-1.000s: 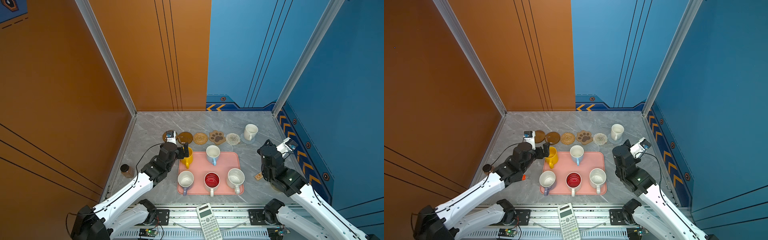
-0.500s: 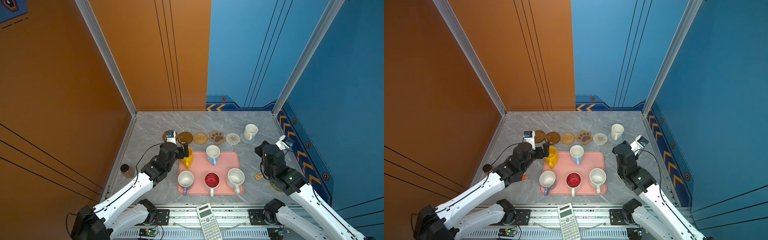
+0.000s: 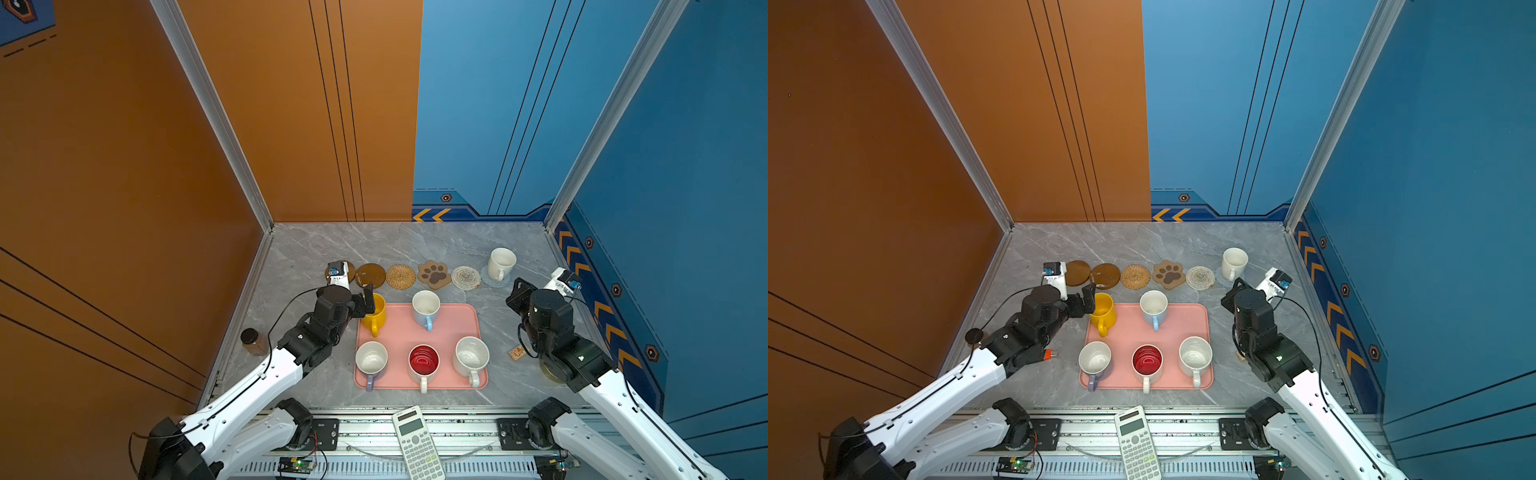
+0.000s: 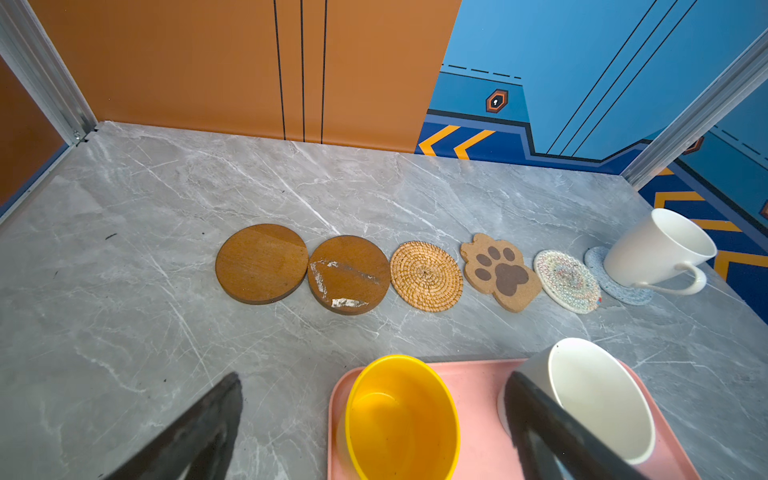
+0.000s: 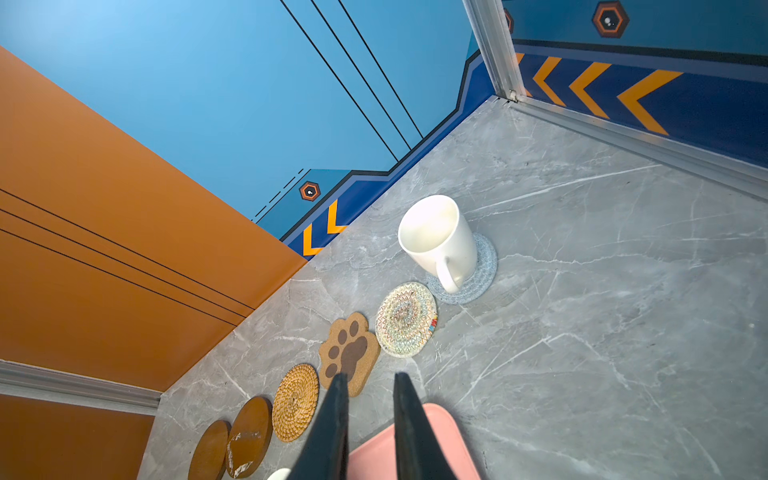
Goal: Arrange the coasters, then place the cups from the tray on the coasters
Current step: 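Move the left gripper over the yellow mug on the pink tray, then lower the left gripper onto the yellow mug rim and grasp it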
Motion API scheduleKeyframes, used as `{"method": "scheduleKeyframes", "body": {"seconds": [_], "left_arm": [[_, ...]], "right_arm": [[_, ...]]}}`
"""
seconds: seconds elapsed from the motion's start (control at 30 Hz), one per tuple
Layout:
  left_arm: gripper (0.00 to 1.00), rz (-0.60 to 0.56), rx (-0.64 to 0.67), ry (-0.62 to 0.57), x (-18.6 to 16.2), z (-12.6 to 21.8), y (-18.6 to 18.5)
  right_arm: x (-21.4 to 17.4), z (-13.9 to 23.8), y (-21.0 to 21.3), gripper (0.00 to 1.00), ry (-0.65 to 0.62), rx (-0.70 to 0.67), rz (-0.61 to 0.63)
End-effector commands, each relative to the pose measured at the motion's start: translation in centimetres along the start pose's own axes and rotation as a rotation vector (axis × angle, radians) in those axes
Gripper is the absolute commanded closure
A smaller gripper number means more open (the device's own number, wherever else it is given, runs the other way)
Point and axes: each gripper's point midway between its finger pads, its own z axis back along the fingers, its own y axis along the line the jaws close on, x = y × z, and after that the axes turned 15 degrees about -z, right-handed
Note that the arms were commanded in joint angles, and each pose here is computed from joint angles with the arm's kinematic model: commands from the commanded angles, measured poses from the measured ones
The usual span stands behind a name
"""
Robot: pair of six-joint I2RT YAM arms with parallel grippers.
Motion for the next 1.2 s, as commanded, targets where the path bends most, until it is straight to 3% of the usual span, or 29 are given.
{"method": "scheduleKeyframes", "body": {"seconds": [0.0, 0.27, 0.43, 1.17], "left_arm": [[0.07, -0.032, 0.011, 0.037, -0.1, 0.4, 0.1], [0.29, -0.131, 0.011, 0.249, -1.8, 1.5, -0.4], [0.44, -0.173, -0.047, 0.283, -1.9, 1.8, -2.5], [0.47, -0.204, -0.083, 0.598, -8.9, 0.4, -7.4]], "right_arm": [[0.2, 0.0, -0.7, 0.81, -0.011, -0.028, 0.000], [0.6, -0.2, -1.7, 0.77, -0.017, -0.122, 0.059], [0.5, -0.4, -2.0, 0.75, -0.010, -0.131, 0.057], [1.2, -1.2, -4.4, 0.72, 0.000, -0.208, 0.038]]}}
